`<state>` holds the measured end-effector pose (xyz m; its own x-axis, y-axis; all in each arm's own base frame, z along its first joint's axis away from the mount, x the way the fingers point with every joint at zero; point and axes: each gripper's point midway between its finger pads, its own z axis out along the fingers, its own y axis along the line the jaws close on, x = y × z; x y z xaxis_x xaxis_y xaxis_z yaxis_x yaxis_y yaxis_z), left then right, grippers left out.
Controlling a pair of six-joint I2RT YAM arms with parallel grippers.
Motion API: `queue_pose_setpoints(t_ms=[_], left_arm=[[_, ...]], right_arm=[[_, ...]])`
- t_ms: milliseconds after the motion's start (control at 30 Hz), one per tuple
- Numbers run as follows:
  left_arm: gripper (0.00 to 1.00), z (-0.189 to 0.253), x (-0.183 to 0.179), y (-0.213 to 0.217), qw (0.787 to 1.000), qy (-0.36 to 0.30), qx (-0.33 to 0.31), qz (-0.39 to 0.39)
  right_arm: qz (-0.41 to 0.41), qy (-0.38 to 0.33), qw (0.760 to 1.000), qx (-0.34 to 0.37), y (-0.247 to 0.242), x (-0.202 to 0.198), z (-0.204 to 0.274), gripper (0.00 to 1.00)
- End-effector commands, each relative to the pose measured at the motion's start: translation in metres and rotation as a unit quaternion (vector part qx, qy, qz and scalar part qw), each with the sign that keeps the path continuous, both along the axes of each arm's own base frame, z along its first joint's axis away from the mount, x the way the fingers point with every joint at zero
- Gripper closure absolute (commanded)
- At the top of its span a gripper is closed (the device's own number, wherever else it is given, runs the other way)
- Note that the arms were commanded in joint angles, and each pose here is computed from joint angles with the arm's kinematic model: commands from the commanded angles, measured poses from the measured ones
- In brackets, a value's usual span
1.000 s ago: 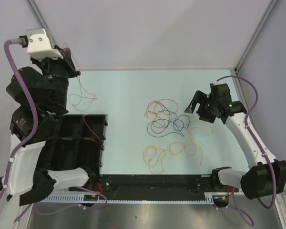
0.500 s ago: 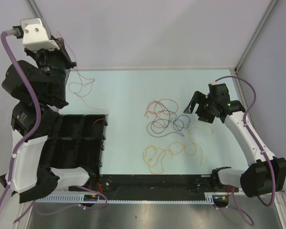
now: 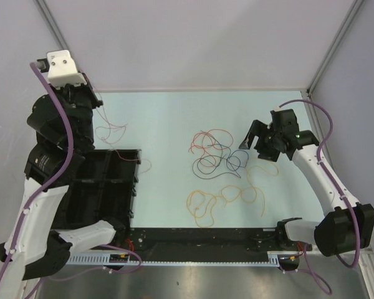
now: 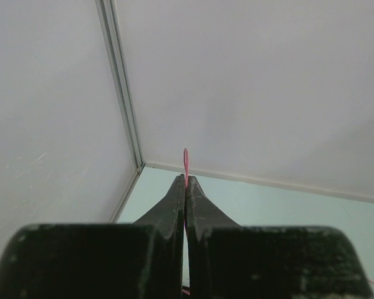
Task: Untangle the cables
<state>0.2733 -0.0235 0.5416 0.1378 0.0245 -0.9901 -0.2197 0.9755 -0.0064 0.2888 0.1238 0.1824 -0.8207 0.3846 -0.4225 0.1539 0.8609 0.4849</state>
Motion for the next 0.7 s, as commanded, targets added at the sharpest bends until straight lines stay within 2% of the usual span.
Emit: queue_pose_setpoints(t_ms=[0, 200, 467, 667], left_arm=[[1.0, 0.027, -0.012, 0.01, 0.999, -0.04, -0.033, 0.001], [1.0, 0.074, -0.015, -0.006, 0.993, -0.085, -0.06, -0.054], [1.0, 0.154, -0.052, 0.008, 0.973, -0.191, -0.097, -0.08], [1.0, 0.164, -0.062, 0.017, 0.97, -0.211, -0.099, -0.07]], right_arm=[[0.008, -0.009, 1.0, 0.007, 0.006, 0.003, 0.012, 0.09], [0.008, -0.009, 1.0, 0.01, 0.008, 0.006, 0.011, 0.09], [0.006, -0.009, 1.0, 0.013, 0.008, 0.008, 0.011, 0.09], [0.006, -0.011, 1.0, 0.018, 0.011, 0.011, 0.011, 0.09]])
